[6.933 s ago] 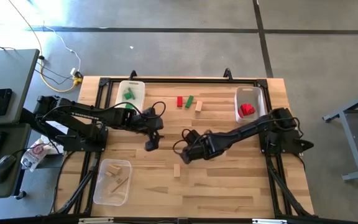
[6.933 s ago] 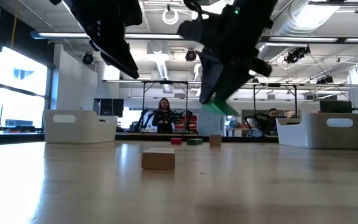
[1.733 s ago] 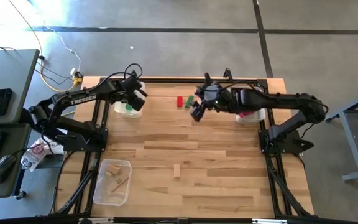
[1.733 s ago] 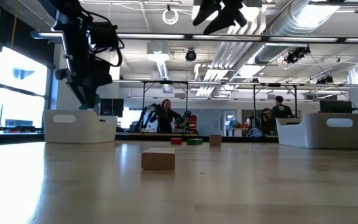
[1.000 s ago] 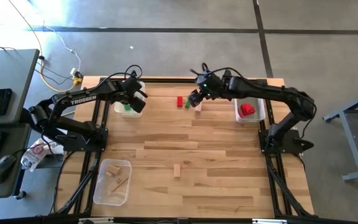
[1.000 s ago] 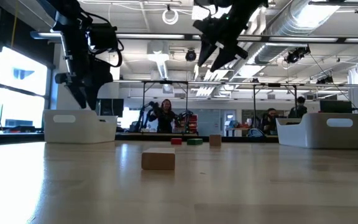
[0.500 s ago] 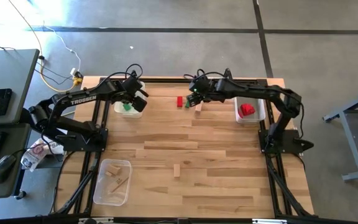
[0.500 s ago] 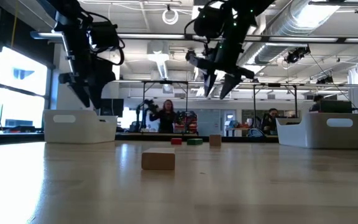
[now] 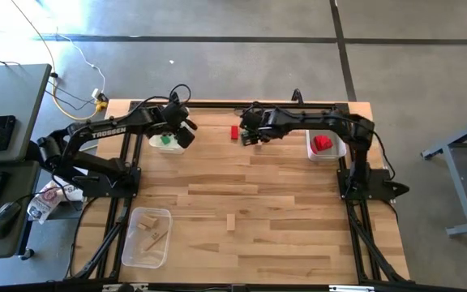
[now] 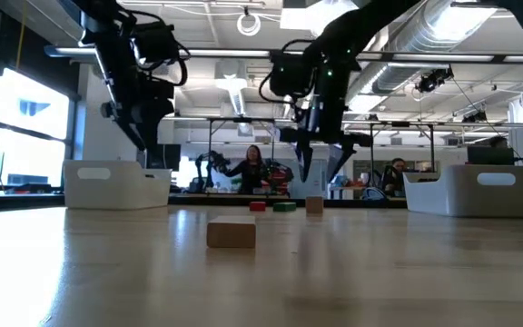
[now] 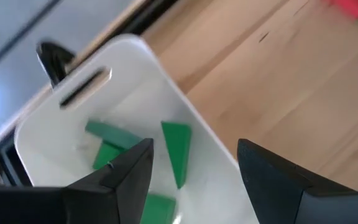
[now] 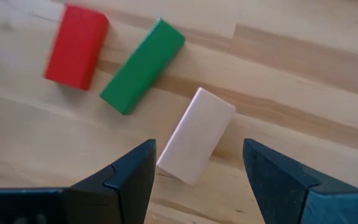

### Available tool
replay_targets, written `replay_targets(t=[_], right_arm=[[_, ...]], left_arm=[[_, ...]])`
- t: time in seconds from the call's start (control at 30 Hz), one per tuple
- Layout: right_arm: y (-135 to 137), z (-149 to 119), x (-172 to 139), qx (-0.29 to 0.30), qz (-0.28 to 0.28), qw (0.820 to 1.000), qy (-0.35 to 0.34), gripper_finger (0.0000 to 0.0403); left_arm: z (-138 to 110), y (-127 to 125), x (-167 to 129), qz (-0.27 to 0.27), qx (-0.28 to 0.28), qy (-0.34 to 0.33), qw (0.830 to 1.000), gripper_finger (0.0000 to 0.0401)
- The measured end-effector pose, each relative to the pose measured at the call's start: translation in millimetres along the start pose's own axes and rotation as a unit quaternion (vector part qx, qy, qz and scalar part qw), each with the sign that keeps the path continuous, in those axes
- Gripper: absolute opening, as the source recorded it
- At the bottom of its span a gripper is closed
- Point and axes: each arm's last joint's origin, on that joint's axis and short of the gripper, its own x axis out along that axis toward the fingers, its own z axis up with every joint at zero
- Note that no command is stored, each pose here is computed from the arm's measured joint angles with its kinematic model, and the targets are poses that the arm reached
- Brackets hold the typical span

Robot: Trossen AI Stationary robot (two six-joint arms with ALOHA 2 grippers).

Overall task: Sort & place blocks by color
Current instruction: Put the brown block into the transparent bin

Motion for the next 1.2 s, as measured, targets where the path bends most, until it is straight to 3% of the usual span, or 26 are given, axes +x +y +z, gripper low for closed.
replay_targets(t=[0.4,0.87,1.0,1.2], right_arm=[[3.2,-1.7,11.8,0.021,-0.005,1.000,0.003,0.0227],[8.7,-12.2,42.8,0.020,-0.025,0.999,0.033,0.0224],[8.8,-12.1,42.7,0.006,-0.022,0.999,0.036,0.0194],[9.3,-12.2,42.3,-0.033,-0.014,0.998,0.043,0.0103]], left_arm=[[3.6,-19.4,-24.2,-0.024,0.035,-0.083,0.996,0.0219],[1.9,-24.5,-27.3,-0.032,0.045,-0.086,0.995,0.0219],[1.9,-24.6,-27.3,-0.032,0.045,-0.086,0.995,0.0220],[1.9,-24.5,-27.3,-0.032,0.045,-0.086,0.995,0.0219]])
